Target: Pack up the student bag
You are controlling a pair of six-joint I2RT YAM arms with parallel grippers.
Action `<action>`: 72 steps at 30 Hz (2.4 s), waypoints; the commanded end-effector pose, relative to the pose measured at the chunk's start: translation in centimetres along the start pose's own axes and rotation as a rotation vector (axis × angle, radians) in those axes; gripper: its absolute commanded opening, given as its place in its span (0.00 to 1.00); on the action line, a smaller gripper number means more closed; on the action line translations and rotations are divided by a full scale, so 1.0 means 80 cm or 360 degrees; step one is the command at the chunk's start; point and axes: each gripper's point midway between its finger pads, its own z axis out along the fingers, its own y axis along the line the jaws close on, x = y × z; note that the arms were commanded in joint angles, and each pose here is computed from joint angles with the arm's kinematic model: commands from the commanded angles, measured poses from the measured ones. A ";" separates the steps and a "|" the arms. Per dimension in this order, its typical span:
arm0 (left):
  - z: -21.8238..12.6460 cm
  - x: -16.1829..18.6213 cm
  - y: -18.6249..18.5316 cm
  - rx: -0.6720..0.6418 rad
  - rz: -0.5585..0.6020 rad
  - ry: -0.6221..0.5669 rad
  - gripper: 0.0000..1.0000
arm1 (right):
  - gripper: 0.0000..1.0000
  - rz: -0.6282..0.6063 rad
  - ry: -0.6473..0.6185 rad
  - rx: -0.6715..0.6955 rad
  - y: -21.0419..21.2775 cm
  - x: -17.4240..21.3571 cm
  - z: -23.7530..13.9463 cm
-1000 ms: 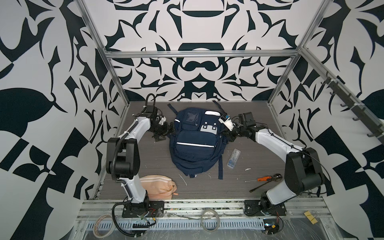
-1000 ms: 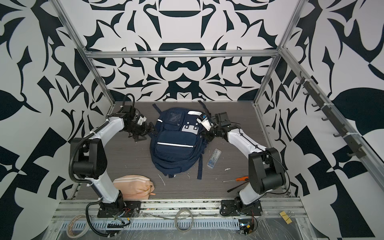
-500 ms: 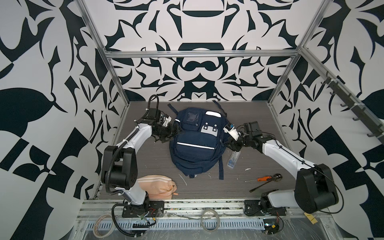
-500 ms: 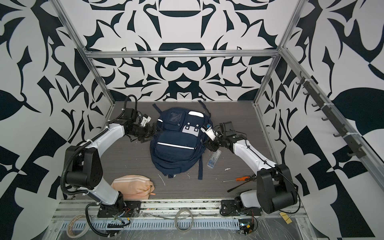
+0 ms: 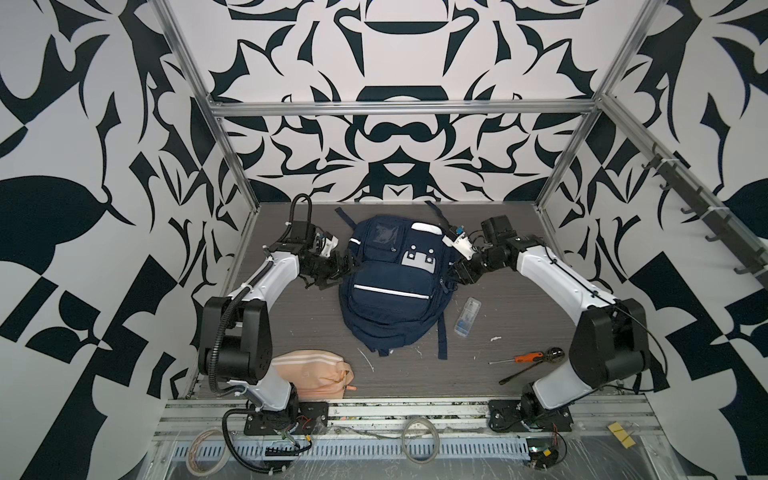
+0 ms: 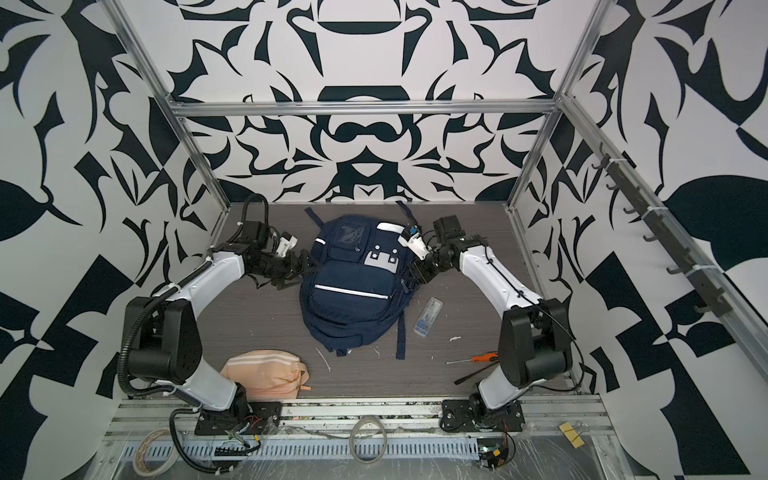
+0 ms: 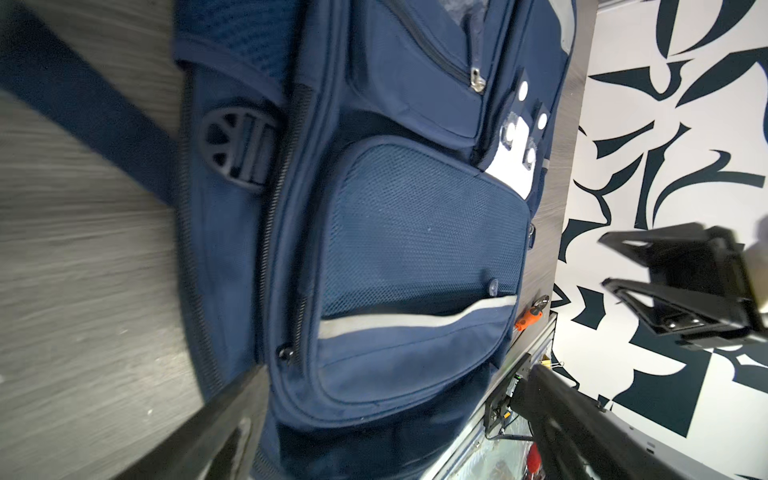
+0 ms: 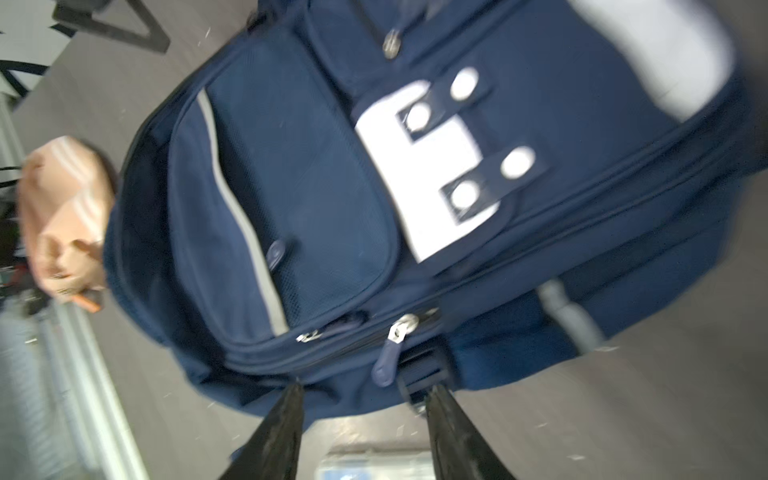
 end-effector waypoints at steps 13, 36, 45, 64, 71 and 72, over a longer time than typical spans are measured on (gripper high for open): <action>-0.015 -0.006 -0.007 0.0036 0.0036 -0.0018 0.99 | 0.47 0.0409 0.0207 -0.0065 -0.025 0.023 0.049; -0.018 -0.013 -0.005 0.0022 0.0020 -0.0023 0.99 | 0.31 0.0319 0.0412 0.0020 -0.050 0.066 0.083; -0.025 -0.011 0.002 -0.0003 0.0006 -0.0027 1.00 | 0.31 0.0217 0.0456 0.0109 -0.051 0.071 0.097; -0.045 0.046 0.065 0.0002 -0.0419 -0.0050 0.99 | 0.00 -0.0166 0.0278 0.0128 -0.009 0.037 0.064; -0.039 0.050 0.071 0.0013 -0.0434 -0.0032 1.00 | 0.00 -0.0321 0.0074 -0.0013 0.027 0.025 0.045; -0.038 0.052 0.073 0.0016 -0.0435 -0.0026 0.99 | 0.00 -0.0330 0.0074 -0.0017 0.028 0.025 0.045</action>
